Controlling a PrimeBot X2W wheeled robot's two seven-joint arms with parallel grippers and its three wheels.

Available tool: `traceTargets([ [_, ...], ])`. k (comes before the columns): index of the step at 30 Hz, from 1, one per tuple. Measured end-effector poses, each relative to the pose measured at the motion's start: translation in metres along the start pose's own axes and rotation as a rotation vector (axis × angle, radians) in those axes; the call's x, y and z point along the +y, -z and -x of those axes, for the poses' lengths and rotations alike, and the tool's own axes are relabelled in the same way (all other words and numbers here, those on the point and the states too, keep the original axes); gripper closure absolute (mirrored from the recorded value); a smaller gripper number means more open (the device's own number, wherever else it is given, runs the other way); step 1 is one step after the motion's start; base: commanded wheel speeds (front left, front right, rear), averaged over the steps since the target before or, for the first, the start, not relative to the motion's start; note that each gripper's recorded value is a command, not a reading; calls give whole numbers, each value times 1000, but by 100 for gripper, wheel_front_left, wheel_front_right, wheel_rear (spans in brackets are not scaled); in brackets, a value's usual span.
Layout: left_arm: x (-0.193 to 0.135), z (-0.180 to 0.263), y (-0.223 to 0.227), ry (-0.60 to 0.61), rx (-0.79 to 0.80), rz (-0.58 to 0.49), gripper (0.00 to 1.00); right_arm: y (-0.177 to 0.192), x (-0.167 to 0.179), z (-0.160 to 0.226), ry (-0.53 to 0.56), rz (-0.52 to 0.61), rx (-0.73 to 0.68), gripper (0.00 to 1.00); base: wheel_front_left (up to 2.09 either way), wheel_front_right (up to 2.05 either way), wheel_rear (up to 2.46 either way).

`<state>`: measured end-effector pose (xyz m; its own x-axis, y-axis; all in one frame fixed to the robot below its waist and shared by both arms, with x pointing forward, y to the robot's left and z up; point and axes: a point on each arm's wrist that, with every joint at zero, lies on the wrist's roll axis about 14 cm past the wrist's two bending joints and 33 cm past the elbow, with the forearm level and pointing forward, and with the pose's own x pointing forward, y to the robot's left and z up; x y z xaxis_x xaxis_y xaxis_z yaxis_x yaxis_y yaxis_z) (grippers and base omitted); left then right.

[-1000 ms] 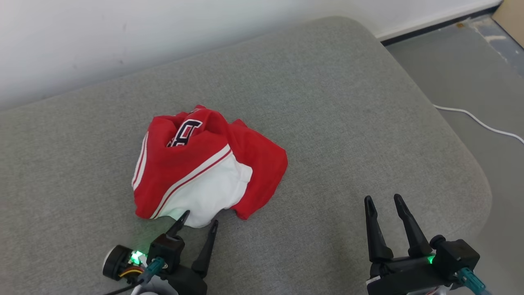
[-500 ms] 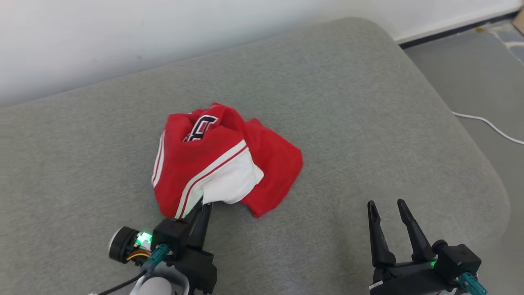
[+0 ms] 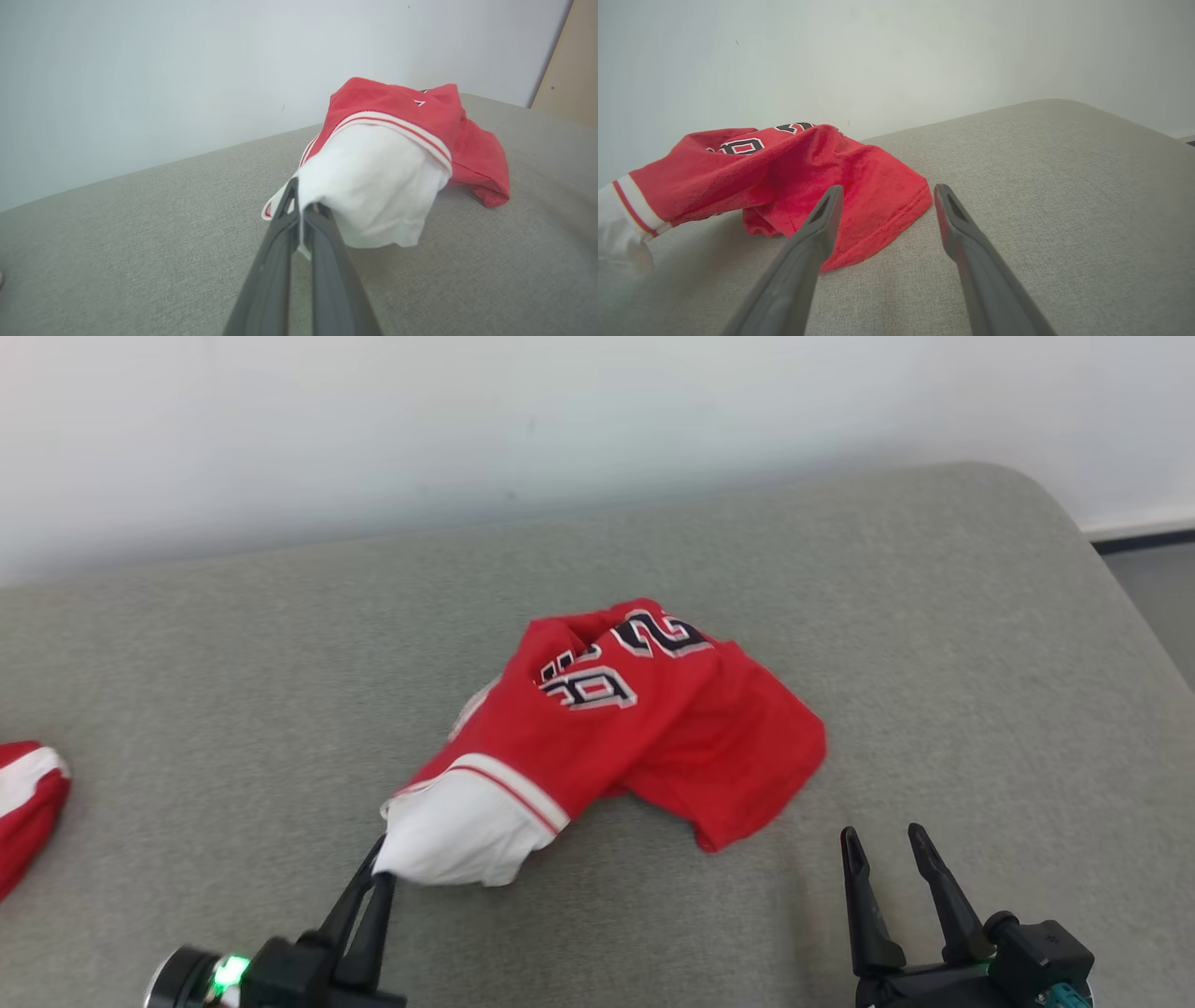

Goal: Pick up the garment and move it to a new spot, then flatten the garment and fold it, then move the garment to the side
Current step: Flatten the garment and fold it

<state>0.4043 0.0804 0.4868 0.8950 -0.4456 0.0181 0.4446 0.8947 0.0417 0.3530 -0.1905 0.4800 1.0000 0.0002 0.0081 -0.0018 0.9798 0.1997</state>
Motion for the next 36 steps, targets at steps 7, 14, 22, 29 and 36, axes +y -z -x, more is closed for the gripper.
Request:
traceTargets([
  [7, 39, 73, 28, -218, 100, 38, 100, 4, 29, -8, -92, -15, 9, 0, 0, 0, 0],
  [14, 47, 129, 63, -371, 212, 122, 100, 0, 42, -13, -134, -13, -6, 0, 0, 0, 0],
  [22, 43, 138, 74, -389, 240, 164, 0, 3, 47, -15, -149, -7, 4, 0, 0, 0, 0],
  [29, 71, 143, 46, -483, 145, 131, 0, 3, 50, -17, -160, -8, 4, 0, 0, 0, 0],
  [36, 98, 163, 33, -572, 114, 83, 0, 6, 55, -16, -176, -12, 14, 0, 0, 0, 0],
])
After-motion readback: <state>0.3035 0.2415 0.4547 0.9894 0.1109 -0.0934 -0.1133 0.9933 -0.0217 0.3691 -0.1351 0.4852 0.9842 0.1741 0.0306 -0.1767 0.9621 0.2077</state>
